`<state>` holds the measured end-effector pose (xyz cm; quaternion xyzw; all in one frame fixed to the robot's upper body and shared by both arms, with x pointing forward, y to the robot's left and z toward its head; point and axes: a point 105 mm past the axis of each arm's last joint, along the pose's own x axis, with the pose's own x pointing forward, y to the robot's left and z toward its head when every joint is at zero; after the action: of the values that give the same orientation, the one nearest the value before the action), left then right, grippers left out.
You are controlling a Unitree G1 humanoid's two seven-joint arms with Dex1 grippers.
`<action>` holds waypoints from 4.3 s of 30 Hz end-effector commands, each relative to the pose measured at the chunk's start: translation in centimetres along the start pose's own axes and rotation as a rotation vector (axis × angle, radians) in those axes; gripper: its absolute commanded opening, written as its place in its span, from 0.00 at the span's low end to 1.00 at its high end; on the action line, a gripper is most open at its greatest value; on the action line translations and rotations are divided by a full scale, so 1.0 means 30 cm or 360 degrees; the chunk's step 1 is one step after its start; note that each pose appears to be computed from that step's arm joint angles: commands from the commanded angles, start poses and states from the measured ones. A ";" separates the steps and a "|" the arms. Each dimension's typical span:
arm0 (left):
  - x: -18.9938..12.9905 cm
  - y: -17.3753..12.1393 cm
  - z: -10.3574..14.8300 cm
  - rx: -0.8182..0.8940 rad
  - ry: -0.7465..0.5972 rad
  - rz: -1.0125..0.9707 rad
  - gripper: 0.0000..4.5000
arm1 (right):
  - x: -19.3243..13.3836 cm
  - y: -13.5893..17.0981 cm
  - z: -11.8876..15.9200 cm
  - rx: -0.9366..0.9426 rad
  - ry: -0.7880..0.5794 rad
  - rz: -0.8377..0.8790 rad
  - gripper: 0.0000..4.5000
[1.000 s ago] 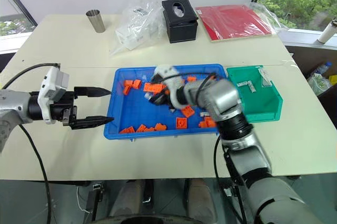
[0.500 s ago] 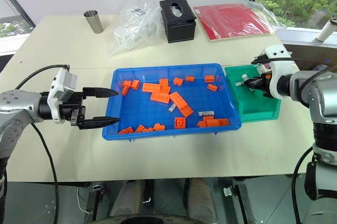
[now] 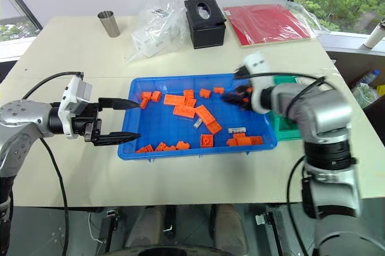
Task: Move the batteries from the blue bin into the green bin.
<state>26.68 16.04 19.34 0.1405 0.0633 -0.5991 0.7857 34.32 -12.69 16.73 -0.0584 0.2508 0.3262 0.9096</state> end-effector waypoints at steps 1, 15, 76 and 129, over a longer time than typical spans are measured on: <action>-0.008 -0.003 0.034 0.0065 -0.0018 0.0013 1.00 | 0.045 0.040 -0.009 -0.0023 0.0006 -0.0031 0.90; -0.016 -0.003 0.044 0.0061 -0.0013 0.0043 1.00 | 0.116 0.068 -0.123 0.0045 0.0130 -0.0010 0.78; -0.005 0.024 0.070 0.0115 -0.0055 0.0082 1.00 | 0.213 0.067 -0.133 -0.1146 0.0357 0.0731 0.83; -0.002 0.040 0.065 0.0105 -0.0080 0.0094 1.00 | -0.110 -0.111 -0.087 -0.1013 0.0500 0.0206 0.75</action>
<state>27.98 15.55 20.10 0.1375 0.0405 -0.5877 0.7963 32.78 -18.23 15.13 -0.3571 0.2937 0.4308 0.7750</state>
